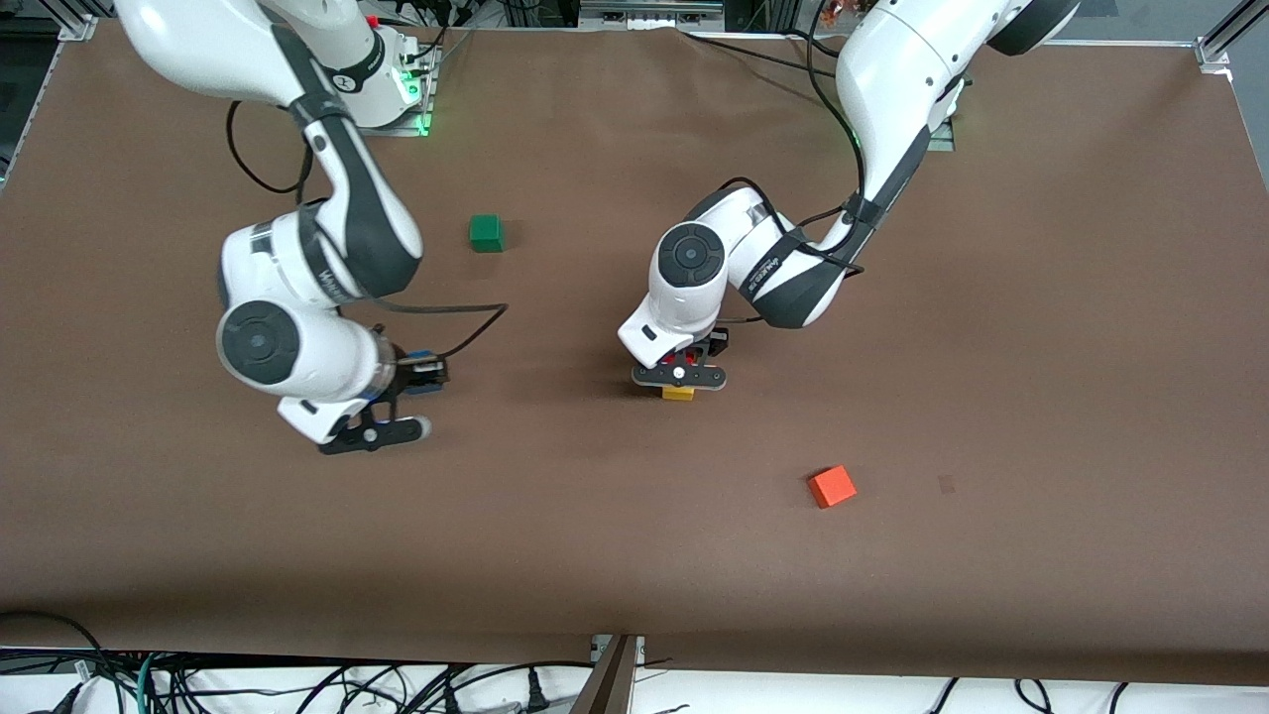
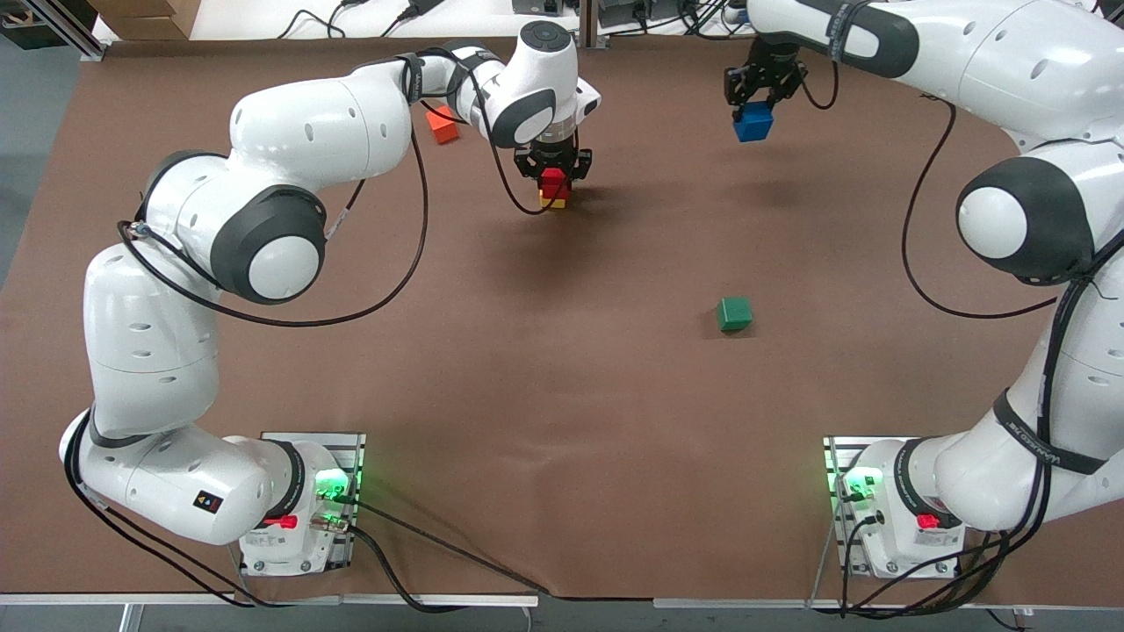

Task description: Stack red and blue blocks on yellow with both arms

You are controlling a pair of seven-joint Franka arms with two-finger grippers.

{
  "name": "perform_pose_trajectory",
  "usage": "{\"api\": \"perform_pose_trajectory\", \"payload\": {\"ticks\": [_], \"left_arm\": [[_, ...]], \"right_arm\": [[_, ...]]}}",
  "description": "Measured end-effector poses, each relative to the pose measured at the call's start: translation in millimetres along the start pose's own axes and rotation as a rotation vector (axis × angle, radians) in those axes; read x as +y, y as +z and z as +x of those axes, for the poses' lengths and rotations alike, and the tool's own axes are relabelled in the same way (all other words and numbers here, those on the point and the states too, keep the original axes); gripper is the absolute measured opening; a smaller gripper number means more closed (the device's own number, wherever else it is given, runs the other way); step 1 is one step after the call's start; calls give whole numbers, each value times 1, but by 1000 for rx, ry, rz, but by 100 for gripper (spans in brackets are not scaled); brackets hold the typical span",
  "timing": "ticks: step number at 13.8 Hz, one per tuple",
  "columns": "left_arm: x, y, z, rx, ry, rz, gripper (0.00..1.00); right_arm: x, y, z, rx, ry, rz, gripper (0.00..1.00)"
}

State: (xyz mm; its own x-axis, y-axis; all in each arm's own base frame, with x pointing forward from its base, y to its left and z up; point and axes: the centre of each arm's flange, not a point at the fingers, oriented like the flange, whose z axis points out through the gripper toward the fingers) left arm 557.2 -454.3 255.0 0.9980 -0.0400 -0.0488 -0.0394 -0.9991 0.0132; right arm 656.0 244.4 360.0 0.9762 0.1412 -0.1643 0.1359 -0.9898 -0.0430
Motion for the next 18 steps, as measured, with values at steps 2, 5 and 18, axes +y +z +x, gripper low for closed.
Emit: {"api": "perform_pose_trajectory", "payload": {"ticks": [2,5,18], "left_arm": [[0,0,1,2,-2,0,56],[-4,-1,5,6,-9,3,56],[-216,-225,109,174,-246,0,100]], "right_arm": [[-29,-6,-6,-4,47,15,56],[-68,-20,-15,3,98,49,56],[-236,11,-50,138,296,140,56]]}}
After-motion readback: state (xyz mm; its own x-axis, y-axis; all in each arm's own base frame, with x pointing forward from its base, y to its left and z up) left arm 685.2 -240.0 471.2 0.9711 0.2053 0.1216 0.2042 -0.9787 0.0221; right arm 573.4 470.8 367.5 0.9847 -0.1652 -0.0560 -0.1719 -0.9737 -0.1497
